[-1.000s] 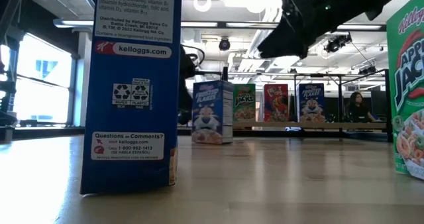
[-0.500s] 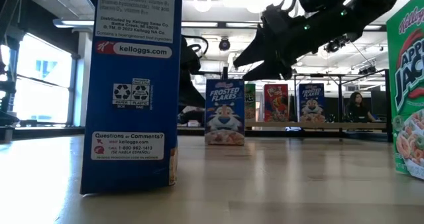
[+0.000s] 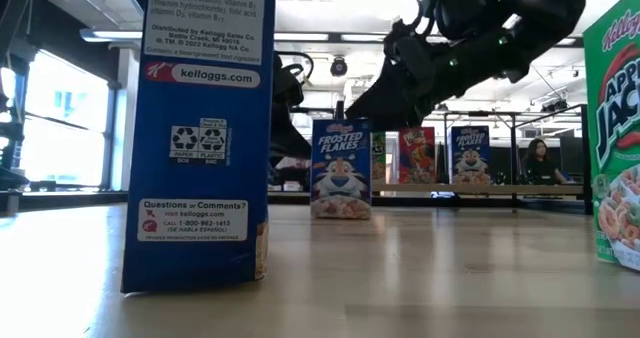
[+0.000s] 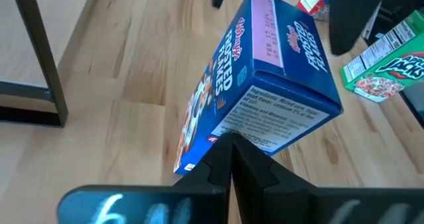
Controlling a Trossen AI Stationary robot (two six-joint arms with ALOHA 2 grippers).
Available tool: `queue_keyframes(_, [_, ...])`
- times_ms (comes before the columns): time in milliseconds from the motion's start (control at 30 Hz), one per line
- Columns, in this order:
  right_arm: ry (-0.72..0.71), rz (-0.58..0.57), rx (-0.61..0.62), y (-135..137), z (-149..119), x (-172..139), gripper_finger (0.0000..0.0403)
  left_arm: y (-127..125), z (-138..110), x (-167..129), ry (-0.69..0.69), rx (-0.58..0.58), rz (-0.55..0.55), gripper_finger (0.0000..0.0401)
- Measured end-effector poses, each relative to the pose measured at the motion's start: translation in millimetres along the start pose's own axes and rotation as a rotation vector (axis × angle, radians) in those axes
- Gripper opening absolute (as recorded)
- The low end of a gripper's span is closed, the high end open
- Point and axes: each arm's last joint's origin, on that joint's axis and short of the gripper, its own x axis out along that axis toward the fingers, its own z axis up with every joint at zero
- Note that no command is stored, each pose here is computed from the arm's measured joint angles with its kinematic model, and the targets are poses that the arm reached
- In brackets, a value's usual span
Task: Stack cereal on shelf
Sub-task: Put the top blue cereal box on the shelf
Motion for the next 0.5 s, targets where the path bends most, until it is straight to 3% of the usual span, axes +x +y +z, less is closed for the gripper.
queue_keyframes(500, [0.191, 0.011, -0.01, 4.3, 25.9, 27.4, 0.0244, -0.1, 1.8, -0.1, -0.016, 0.003, 0.0, 0.0])
